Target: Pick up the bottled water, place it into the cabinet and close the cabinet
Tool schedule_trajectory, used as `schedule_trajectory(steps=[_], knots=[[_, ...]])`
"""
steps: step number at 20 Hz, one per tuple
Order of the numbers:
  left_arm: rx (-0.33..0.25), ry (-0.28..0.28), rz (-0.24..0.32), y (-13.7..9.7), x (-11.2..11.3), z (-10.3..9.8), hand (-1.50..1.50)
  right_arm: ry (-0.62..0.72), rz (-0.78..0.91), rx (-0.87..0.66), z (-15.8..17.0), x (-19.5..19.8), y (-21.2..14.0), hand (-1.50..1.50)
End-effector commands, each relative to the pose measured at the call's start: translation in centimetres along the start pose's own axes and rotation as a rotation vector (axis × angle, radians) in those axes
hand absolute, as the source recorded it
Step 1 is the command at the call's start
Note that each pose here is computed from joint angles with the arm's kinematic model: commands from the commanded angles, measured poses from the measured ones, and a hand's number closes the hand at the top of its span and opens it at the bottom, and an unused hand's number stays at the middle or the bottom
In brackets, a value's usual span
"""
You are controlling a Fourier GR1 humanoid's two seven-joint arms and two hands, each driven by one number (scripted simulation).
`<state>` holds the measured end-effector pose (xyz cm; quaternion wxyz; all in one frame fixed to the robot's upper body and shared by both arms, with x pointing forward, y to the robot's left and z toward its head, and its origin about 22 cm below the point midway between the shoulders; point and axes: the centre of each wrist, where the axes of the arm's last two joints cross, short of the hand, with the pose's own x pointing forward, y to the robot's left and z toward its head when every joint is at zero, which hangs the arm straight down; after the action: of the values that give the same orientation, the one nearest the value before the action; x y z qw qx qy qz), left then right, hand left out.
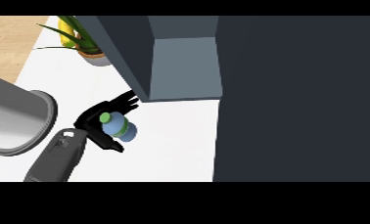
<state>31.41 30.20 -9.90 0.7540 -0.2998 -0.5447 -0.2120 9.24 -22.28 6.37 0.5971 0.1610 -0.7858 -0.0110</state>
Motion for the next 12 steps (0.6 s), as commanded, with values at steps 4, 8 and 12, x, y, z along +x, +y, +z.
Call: schedule_trajectory(steps=[4,8,12], knots=[[-0.187,-0.074,0.172,-2.1,-2.9,-0.8,-1.5,-0.012,0.003,-0.006,-0.3,-0.5,-0.3,-1.5],[-0.212,-0.024,0.194,-1.9,-2.3,-1.4,-1.5,-0.001,-0.004,0.002,-0.7,-0.5,-0.2,-1.5],[-0.231,-0.031,0.235,-3.4,-2.7,-3.1,-1.5,0.016,-0.005,0.009,-0.3,-0.9,0.1,-1.5]])
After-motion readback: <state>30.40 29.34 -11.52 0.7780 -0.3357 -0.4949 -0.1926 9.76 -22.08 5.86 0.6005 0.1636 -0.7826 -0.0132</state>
